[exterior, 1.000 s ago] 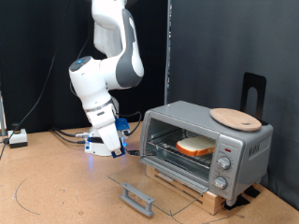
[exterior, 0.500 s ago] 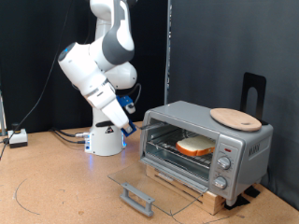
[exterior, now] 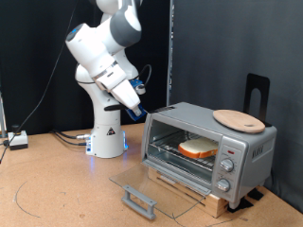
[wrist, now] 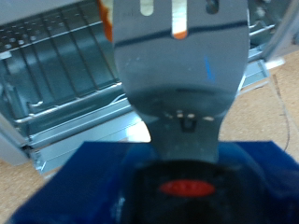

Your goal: Make a piece of toast with the oven

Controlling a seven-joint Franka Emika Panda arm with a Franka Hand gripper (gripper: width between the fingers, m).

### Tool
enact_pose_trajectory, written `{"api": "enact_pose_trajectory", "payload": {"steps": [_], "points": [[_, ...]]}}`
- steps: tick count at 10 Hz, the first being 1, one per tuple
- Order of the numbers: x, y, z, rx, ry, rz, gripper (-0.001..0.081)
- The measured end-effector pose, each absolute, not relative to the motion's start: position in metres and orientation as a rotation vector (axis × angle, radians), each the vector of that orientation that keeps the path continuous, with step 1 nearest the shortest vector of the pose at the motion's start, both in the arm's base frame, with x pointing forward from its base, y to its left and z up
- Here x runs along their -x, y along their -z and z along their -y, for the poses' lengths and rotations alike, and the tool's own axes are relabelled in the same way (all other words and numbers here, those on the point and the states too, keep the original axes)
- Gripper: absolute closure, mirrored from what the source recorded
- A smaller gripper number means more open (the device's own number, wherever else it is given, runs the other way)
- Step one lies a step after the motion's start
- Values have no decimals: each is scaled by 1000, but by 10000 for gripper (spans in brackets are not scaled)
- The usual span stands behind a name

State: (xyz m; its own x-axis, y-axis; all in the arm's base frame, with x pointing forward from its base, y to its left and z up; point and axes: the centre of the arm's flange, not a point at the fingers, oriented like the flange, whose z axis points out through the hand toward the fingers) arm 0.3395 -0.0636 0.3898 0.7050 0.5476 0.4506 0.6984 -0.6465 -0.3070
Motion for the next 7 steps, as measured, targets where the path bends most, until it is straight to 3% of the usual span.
{"api": "enact_pose_trajectory", "payload": {"steps": [1,4,7], "points": [[-340,-392,50,2507,331,989,400],[-337,-392,40,2356,420,1048,400],[-326,-399,-3,2184,357,1199,400]]}}
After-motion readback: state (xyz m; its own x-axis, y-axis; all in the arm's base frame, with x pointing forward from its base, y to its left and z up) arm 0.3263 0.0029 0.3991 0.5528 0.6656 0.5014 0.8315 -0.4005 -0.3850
